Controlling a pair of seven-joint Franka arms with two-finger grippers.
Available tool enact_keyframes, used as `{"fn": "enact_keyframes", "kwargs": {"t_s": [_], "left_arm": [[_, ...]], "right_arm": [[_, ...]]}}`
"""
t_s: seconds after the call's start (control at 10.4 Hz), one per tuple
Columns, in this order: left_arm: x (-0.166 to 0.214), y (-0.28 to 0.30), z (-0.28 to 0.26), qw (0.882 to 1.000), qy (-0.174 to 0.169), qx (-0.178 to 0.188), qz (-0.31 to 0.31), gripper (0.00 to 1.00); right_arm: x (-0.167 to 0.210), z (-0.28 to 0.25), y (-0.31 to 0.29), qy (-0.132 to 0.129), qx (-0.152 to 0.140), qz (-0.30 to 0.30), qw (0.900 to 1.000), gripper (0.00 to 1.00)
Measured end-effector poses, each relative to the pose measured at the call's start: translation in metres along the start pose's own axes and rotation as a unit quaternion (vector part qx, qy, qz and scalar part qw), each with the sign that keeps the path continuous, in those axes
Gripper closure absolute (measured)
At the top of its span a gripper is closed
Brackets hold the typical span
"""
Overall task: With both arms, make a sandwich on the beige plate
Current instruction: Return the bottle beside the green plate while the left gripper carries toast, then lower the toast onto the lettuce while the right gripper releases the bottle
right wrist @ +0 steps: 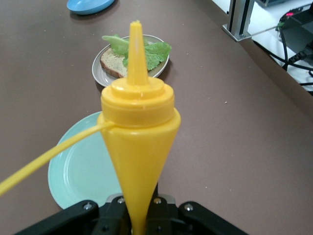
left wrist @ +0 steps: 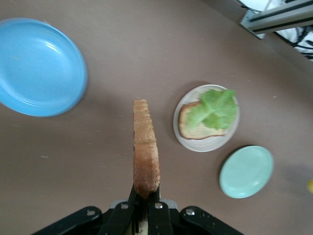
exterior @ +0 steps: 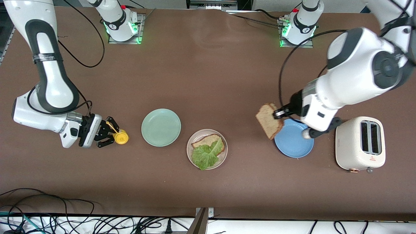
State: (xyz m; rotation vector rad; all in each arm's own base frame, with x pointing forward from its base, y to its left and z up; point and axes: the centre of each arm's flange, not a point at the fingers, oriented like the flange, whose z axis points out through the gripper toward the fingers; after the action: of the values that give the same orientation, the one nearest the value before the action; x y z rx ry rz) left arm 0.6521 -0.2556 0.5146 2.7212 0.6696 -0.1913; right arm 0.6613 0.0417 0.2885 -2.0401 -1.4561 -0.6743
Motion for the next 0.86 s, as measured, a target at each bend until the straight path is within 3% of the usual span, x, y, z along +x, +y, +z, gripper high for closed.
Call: {"fn": "enact_keyframes", "kwargs": {"t_s": [0.19, 0.58, 0.86], "left_arm": [[-0.011, 0.038, 0.05, 0.998, 0.002, -0.047, -0.032, 0.92], [-0.03, 0.094, 0.144, 0.984, 0.027, -0.154, -0.084, 0.92], [-0.016, 0.096, 0.171, 0.971, 0.048, -0.206, -0.115, 0.92]], "right_arm": [[-0.045, 0.005, -0.003, 0.064, 0.018, -0.037, 0.997, 0.9], [-0.104, 0.038, -0.005, 0.149, 0.039, -0.064, 0.986, 0.9], [-0.13, 0.064, -0.011, 0.182, 0.054, -0.057, 0.98, 0.9]]}}
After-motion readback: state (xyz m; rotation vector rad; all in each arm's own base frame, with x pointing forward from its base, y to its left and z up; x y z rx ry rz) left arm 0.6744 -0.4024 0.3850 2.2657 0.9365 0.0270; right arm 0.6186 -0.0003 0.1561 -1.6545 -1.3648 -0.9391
